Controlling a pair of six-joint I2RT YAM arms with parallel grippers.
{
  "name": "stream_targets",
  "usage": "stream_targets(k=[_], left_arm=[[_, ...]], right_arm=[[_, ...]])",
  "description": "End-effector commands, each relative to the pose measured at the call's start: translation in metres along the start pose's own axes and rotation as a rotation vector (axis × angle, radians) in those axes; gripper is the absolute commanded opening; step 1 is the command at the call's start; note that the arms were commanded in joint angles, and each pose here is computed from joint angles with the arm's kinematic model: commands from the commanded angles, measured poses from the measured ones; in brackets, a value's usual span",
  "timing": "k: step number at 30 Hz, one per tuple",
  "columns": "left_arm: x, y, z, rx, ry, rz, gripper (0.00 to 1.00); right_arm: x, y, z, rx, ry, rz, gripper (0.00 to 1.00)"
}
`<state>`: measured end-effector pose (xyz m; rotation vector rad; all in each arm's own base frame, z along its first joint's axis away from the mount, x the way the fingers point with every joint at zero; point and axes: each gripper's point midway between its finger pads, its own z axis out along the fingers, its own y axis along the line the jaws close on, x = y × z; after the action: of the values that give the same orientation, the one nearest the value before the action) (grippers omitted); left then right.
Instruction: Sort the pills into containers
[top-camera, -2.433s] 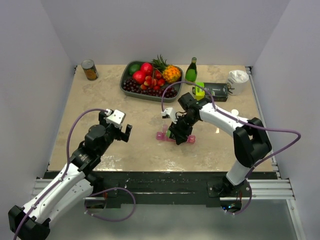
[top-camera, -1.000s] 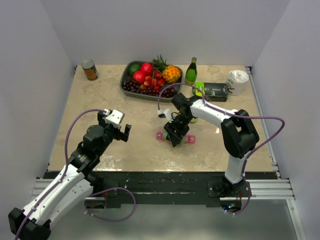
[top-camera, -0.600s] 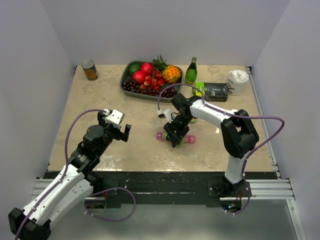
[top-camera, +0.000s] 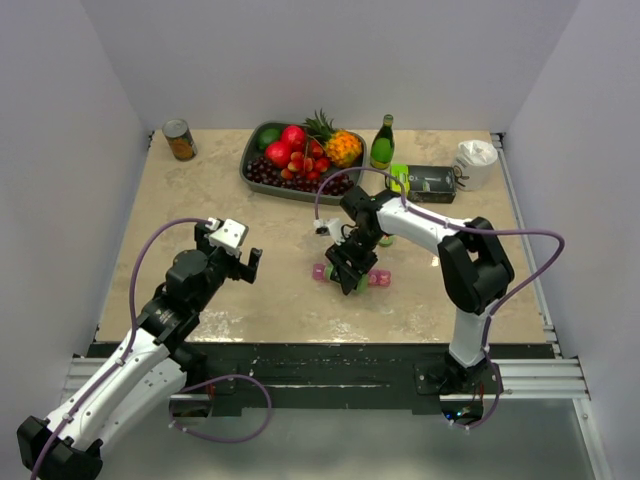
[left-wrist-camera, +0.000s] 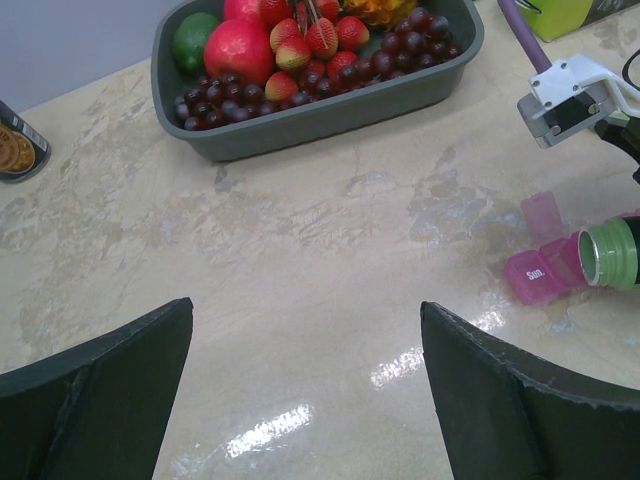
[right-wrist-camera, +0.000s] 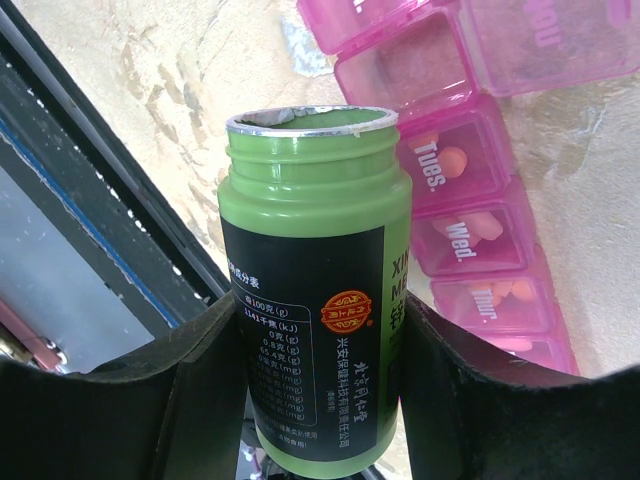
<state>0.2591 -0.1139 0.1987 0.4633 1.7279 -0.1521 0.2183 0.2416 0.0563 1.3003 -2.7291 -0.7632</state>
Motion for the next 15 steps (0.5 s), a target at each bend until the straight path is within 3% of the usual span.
stream_targets(k=[1,15], left_arm=[[-0.0122,0.0030,0.0011,-0.004,-0.050,0.015,0.99],[-0.0130,0.0032,0.0011,-0.002,-0.052,0.015,0.99]], right_arm=[[-0.0093,0.0049,-0.0038,-0.007,-0.010,0.022,0.00],[-0.0088,0.0025,-0.0047,0.019,0.002,0.046,0.00]])
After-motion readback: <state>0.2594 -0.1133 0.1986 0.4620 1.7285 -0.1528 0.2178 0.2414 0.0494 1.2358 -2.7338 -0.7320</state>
